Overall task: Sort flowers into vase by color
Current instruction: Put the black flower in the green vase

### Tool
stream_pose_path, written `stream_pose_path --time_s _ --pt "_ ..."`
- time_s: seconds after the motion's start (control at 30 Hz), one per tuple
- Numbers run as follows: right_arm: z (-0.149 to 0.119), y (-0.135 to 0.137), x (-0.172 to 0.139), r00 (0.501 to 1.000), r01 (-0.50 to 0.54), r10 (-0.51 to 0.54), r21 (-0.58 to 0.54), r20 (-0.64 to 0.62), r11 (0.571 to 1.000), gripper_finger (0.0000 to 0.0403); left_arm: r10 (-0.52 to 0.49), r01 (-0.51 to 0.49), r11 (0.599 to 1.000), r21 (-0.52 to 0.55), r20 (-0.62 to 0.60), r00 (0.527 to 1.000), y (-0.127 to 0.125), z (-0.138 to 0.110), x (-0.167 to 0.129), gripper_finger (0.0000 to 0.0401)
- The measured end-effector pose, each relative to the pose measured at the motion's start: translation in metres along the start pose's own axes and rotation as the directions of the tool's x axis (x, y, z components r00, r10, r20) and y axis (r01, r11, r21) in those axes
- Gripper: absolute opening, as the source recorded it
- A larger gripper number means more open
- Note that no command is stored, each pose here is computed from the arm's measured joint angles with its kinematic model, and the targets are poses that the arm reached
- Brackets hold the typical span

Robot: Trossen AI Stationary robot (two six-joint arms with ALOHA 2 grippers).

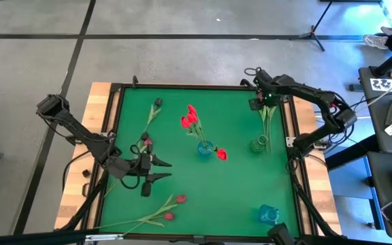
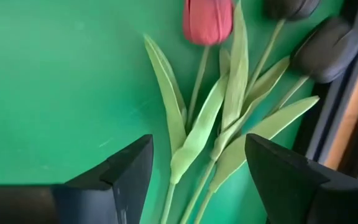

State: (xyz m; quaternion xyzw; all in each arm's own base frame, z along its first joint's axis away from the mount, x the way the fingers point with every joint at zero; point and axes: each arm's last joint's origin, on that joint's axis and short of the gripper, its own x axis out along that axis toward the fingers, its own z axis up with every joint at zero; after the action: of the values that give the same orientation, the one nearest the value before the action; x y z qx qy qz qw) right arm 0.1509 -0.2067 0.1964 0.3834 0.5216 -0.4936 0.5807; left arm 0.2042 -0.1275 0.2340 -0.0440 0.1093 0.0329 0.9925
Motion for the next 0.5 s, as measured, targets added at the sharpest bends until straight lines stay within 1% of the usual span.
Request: stream_pose_path --time_s 0.3,0.43,0.5 --pt "-0.006 0.002 0.037 0.999 0.034 -0.032 0.051 -0.028 0.998 0.0253 -0.005 0.005 1.0 -0.017 -0.001 1.0 -0.001 0.0 0.0 0.0141" --pt "-0.005 0.003 0.045 0.997 0.077 -0.077 0.078 -0.007 0.994 0.0253 -0.005 0.005 1.0 -0.019 -0.001 1.0 -0.001 0.0 0.0 0.0141" --pt "-0.004 0.005 0.045 0.999 0.034 -0.034 0.085 0.0 0.996 0.0253 -0.005 0.005 1.0 -0.018 -0.001 1.0 -0.001 0.0 0.0 0.0141"
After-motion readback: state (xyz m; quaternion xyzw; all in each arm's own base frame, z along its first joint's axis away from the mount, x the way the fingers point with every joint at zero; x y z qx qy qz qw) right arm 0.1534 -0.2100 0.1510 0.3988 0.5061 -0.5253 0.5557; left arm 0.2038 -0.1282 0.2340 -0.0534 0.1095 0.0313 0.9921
